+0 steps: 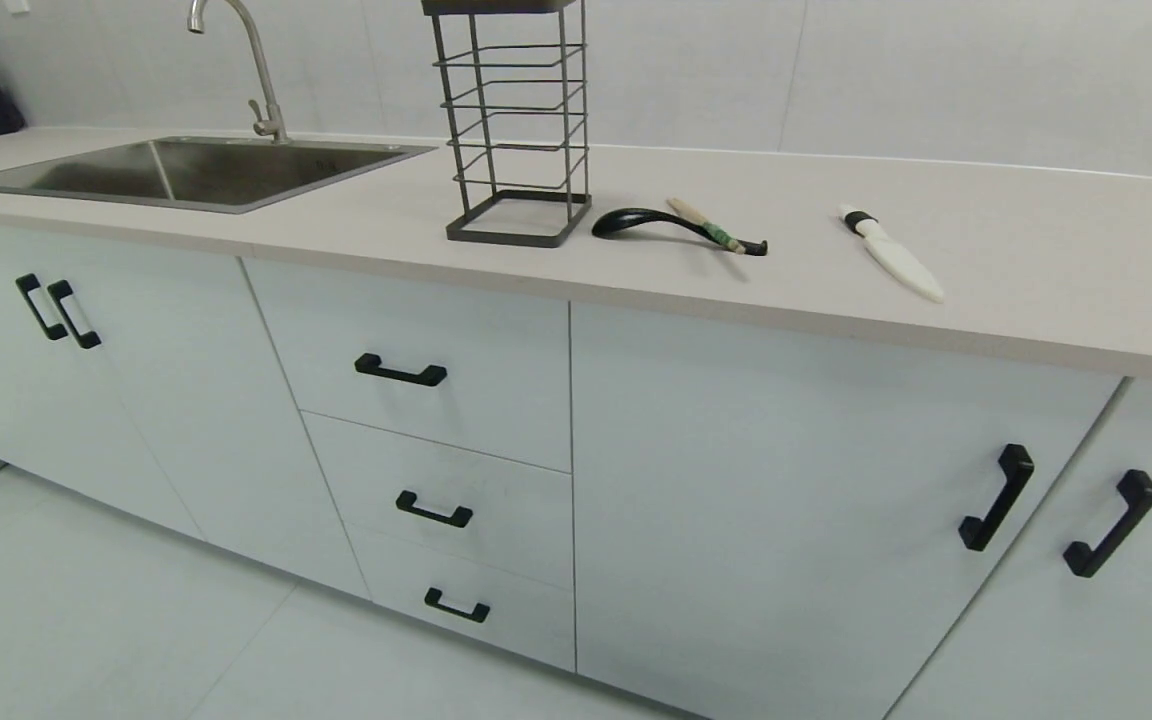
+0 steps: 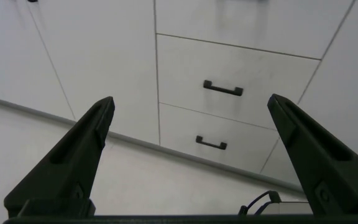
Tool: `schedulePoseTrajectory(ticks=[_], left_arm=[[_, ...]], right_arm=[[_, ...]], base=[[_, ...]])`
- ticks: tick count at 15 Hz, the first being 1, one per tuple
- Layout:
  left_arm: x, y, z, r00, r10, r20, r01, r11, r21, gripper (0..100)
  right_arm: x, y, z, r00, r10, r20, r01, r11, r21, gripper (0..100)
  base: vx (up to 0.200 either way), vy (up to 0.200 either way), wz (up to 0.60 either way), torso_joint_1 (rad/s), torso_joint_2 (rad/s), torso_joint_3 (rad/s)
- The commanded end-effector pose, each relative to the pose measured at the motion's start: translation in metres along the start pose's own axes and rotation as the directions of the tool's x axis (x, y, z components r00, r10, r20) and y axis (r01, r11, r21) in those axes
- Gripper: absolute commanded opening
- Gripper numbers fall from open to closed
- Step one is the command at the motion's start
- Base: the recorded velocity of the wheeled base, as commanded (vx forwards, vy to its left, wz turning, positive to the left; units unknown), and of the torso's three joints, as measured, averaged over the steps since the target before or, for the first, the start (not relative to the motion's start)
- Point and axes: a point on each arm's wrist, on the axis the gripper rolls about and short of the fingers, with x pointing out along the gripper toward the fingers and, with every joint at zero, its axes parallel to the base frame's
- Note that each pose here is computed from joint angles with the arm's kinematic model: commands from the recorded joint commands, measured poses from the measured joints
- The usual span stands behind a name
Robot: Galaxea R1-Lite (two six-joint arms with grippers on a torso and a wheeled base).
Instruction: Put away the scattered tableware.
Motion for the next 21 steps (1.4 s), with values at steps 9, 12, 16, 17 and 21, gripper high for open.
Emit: schedulePoseTrajectory(ticks=[9, 12, 16, 17, 21], left_arm=[[0.0001, -0.0003, -0.0001, 1.000, -0.012, -0.003, 0.012, 0.999, 0.037, 100], [0.0001, -0.0003, -0.0001, 1.000, -0.013, -0.003, 0.013, 0.999, 0.035, 100], [0.0001, -0.0005, -0.0001, 1.000, -0.024, -0.003, 0.024, 0.999, 0.035, 100], [0.0001, -0.0005, -0.0001, 1.000, -0.024, -0.003, 0.024, 0.999, 0.035, 100], [0.0001, -0.0005, -0.0001, 1.000, -0.024, -0.003, 0.024, 0.999, 0.040, 100]], right_arm=[[0.0003, -0.0003, 0.0002, 1.000, -0.007, 0.002, 0.007, 1.000, 0.008, 0], [0.0003, -0.0003, 0.0002, 1.000, -0.007, 0.002, 0.007, 1.000, 0.003, 0], [0.0003, -0.0003, 0.0002, 1.000, -0.007, 0.002, 0.007, 1.000, 0.011, 0], [0.0003, -0.0003, 0.0002, 1.000, -0.007, 0.002, 0.007, 1.000, 0.011, 0], [0.0004, -0.0003, -0.0002, 1.000, -0.007, 0.000, 0.007, 1.000, 0.010, 0]], base=[[0.000, 0.022, 0.00, 0.000, 0.00, 0.000], [0.000, 0.000, 0.00, 0.000, 0.00, 0.000], [0.150, 0.100, 0.00, -0.001, 0.00, 0.001], [0.200, 0.000, 0.00, 0.002, 0.00, 0.007], [0.000, 0.000, 0.00, 0.000, 0.00, 0.000]])
